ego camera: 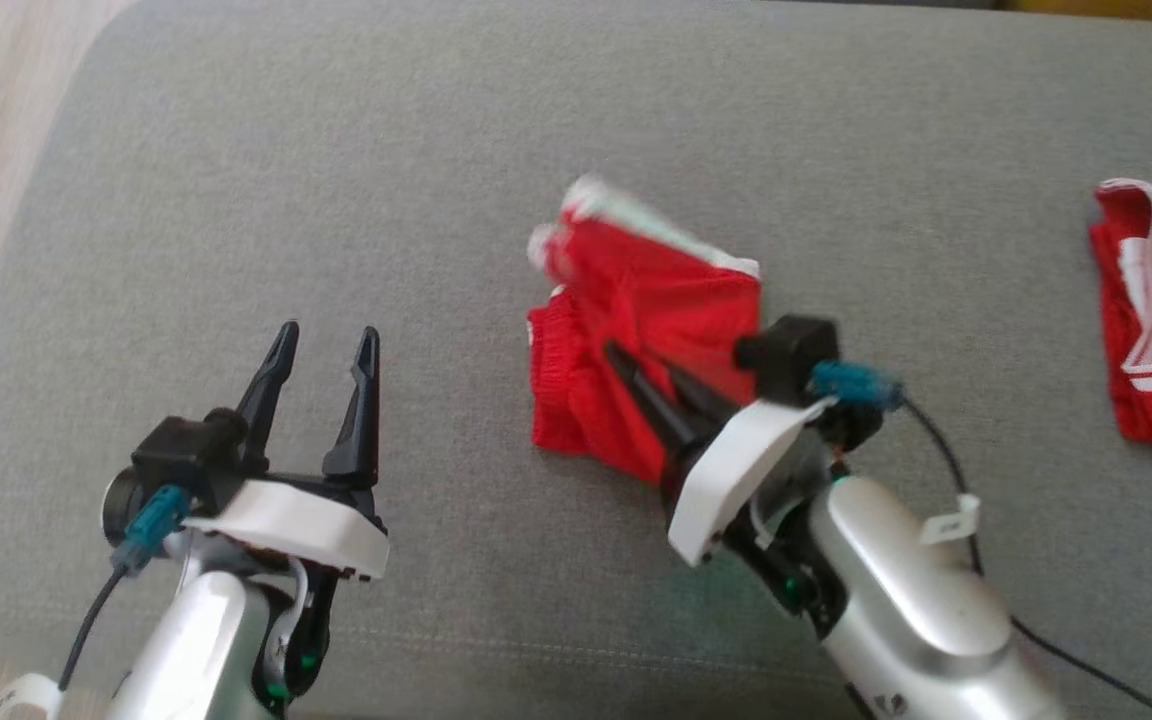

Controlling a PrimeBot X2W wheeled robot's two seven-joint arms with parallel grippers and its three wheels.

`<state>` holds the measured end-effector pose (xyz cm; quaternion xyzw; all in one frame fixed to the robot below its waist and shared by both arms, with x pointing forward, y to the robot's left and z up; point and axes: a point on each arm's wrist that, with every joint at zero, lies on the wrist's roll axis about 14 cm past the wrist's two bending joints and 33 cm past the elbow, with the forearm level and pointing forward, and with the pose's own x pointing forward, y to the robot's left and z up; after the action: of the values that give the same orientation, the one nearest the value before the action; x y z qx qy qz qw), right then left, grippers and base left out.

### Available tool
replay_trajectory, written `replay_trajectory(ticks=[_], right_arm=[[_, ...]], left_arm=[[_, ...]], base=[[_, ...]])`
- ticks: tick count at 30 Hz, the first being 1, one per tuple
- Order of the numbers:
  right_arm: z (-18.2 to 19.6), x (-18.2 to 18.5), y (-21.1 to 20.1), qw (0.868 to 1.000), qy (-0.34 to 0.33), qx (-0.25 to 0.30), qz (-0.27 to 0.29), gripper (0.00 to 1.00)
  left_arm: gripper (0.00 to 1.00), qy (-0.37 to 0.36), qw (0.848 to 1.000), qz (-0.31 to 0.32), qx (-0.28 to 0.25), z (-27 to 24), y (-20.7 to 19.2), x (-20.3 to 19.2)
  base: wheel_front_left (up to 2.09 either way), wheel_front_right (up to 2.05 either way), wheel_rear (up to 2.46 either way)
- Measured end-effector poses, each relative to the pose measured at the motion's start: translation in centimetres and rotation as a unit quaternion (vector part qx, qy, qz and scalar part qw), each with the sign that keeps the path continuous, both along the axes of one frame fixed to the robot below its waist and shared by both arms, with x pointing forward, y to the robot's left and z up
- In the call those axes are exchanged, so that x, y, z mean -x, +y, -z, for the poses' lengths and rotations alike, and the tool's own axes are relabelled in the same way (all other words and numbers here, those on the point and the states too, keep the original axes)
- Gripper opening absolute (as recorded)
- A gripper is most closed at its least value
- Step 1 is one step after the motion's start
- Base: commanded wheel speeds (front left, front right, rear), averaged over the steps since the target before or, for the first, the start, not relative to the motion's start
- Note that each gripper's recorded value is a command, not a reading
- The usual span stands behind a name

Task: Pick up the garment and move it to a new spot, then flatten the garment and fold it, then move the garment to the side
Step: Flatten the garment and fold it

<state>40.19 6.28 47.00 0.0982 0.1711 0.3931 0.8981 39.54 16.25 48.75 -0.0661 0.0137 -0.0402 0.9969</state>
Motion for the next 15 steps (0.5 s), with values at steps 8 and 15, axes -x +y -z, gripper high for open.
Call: replay_trajectory(ticks=[8,15], right_arm=[[3.2,1.3,1.5,0.999,0.037,0.001,-0.029,1.0],[-1.3,-0.8,1.4,0.998,-0.04,-0.057,-0.008,1.0]], left_arm=[[1.0,0.019,1.0,-0.008,-0.006,1.4,0.4,0.1],[1.0,0.01,1.0,0.003,-0.005,1.2,-0.4,-0.8]], base=[[0.0,0.0,0.0],[0.0,0.0,0.0]])
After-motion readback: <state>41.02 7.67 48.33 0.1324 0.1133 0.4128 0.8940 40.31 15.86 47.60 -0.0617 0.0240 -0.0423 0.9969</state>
